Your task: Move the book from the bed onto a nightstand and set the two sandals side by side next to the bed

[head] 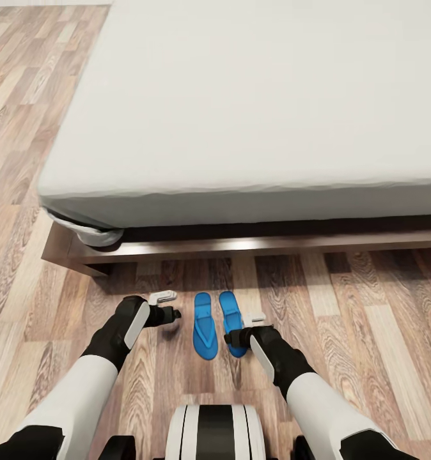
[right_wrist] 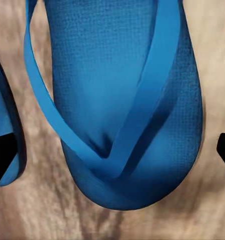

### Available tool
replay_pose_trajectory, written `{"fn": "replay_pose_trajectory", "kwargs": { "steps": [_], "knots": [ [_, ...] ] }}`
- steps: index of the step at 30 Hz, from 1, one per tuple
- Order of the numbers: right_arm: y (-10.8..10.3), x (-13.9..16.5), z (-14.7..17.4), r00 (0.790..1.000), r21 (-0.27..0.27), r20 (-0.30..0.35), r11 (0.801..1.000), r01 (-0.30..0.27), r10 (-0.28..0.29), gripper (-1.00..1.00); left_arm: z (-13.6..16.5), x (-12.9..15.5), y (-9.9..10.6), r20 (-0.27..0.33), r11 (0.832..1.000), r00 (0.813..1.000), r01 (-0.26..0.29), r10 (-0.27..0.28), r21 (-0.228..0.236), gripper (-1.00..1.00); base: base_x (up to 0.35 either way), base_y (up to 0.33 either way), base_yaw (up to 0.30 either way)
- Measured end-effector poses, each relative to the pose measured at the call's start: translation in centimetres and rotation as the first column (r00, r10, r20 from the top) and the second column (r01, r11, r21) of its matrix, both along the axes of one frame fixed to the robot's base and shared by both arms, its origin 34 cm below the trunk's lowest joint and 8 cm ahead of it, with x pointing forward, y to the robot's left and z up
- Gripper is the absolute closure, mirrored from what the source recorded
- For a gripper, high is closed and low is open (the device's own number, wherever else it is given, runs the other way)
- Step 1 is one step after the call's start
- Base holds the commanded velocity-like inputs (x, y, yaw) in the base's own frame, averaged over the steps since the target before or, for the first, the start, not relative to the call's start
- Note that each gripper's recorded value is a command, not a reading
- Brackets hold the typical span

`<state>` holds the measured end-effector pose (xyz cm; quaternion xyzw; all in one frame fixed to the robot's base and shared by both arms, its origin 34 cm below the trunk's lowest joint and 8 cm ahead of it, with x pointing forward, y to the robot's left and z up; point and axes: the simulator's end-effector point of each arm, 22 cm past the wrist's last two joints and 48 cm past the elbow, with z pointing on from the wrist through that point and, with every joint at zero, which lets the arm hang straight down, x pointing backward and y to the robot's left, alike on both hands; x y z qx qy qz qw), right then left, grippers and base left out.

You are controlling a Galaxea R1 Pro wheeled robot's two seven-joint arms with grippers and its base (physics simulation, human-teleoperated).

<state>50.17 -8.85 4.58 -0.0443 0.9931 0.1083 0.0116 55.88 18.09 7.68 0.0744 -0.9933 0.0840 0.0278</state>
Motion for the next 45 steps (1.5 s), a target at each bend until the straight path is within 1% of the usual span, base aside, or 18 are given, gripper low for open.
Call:
{"fn": "replay_pose_trajectory", "kwargs": {
  "steps": [19,22,24,27,30,32,36,37,42,43,44,45],
  "knots": [
    [0.0,3.3,3.6,0.997,0.000,0.078,1.000,0.000,0.000,-1.00,4.0,3.1,0.0,0.078,1.000,0.997,0.000,0.000,0.000,-1.00,0.000,0.000,0.000],
    [0.1,4.7,4.6,0.994,0.005,0.111,1.000,0.004,-0.005,-1.00,4.6,3.4,0.1,0.086,1.000,0.996,0.000,-0.001,0.003,-1.00,0.000,0.000,0.000],
    [0.2,6.4,5.7,0.988,0.010,0.152,1.000,0.011,-0.012,-1.00,4.9,3.6,0.1,0.092,1.000,0.996,0.001,-0.001,0.004,-1.00,0.000,0.000,0.000],
    [0.5,9.8,8.1,0.971,0.024,0.236,0.999,0.021,-0.026,-1.00,5.5,4.0,0.1,0.103,1.000,0.995,0.001,-0.001,0.004,-1.00,0.000,0.000,0.000],
    [0.7,11.9,10.0,0.956,0.030,0.291,0.999,0.021,-0.029,-1.00,6.2,4.4,0.1,0.115,1.000,0.993,0.001,-0.001,0.004,-1.00,0.000,0.000,0.000],
    [0.8,13.1,11.1,0.946,0.035,0.322,0.999,0.020,-0.030,-1.00,6.6,4.6,0.1,0.123,1.000,0.992,0.001,-0.002,0.004,-1.00,0.000,0.000,0.000],
    [1.0,14.6,13.0,0.931,0.044,0.363,0.999,0.019,-0.034,-1.00,7.5,5.2,0.0,0.138,1.000,0.990,0.003,-0.003,0.004,-1.00,0.000,0.000,0.000],
    [1.1,15.3,13.7,0.923,0.050,0.383,0.999,0.018,-0.036,-1.00,7.6,5.1,-0.1,0.136,1.000,0.991,0.004,-0.005,0.004,-1.00,0.000,0.000,0.000],
    [1.1,15.8,14.9,0.915,0.049,0.402,0.999,0.017,-0.035,-1.00,8.7,5.7,-0.1,0.154,1.000,0.988,0.004,-0.004,0.004,-1.00,0.000,0.000,0.000],
    [0.9,14.2,14.1,0.925,0.036,0.380,0.999,0.015,-0.027,-1.00,8.9,5.7,0.0,0.156,1.000,0.988,0.005,-0.006,0.005,-1.00,0.000,0.000,0.000],
    [0.8,14.1,14.2,0.925,0.035,0.380,0.999,0.013,-0.025,-1.00,9.1,5.9,-0.1,0.160,1.000,0.987,0.005,-0.005,0.004,-1.00,0.000,0.000,0.000],
    [0.3,13.8,14.1,0.925,0.026,0.379,1.000,0.012,-0.021,-1.00,9.3,6.0,-0.2,0.164,1.000,0.986,0.005,-0.005,0.002,-1.00,0.000,0.000,0.000]
  ]
}}
